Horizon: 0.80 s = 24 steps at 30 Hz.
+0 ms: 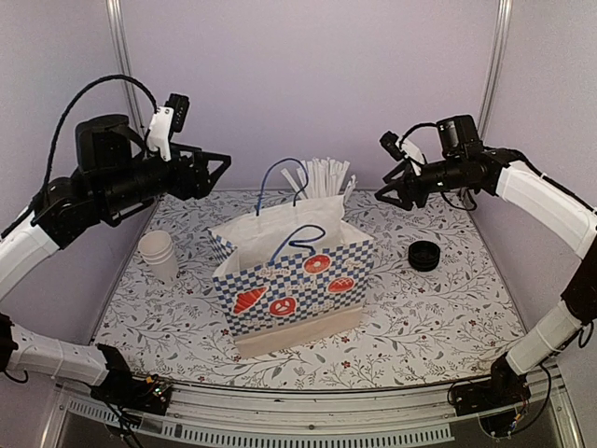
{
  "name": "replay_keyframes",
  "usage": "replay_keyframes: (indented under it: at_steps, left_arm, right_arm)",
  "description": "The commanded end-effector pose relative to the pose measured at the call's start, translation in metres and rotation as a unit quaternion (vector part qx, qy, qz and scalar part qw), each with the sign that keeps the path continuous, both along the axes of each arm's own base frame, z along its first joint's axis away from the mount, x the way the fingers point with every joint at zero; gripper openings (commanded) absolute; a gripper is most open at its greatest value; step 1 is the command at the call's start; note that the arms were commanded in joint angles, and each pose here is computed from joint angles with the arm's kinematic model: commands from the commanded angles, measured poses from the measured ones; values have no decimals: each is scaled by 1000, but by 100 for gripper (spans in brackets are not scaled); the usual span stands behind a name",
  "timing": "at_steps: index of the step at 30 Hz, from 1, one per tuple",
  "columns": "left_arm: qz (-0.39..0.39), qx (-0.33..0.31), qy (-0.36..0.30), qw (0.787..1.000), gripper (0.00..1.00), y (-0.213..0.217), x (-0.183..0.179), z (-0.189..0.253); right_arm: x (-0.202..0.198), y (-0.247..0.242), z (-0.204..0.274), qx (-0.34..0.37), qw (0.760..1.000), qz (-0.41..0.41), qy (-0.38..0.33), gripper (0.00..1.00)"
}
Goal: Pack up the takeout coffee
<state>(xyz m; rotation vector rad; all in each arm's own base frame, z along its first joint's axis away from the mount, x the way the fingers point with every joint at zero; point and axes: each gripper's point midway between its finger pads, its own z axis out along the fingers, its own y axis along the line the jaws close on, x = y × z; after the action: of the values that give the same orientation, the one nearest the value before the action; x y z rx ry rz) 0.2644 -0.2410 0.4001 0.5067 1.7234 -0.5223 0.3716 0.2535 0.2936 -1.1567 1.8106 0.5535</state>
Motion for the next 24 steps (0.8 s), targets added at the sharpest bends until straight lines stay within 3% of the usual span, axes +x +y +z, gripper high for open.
replay_keyframes:
  at_steps: [1, 8, 10, 18, 24]
  left_arm:
    - [32, -20, 27, 999, 80, 5, 62, 2]
    - [-2, -22, 111, 994, 76, -4, 142, -39]
    - [-13, -17, 121, 992, 76, -11, 156, -50]
    - [-79, -8, 164, 983, 77, -49, 192, -99]
    - [-88, -15, 181, 980, 74, -64, 213, -119]
  right_arm:
    - [-21, -23, 15, -5, 999, -31, -39, 61]
    - [-60, -70, 3, 0, 999, -38, -25, 66]
    - [-68, -80, -1, 16, 999, -40, -24, 71]
    - [-70, -117, 6, 66, 994, -83, -33, 74]
    - [-72, -122, -5, 80, 993, -81, -20, 75]
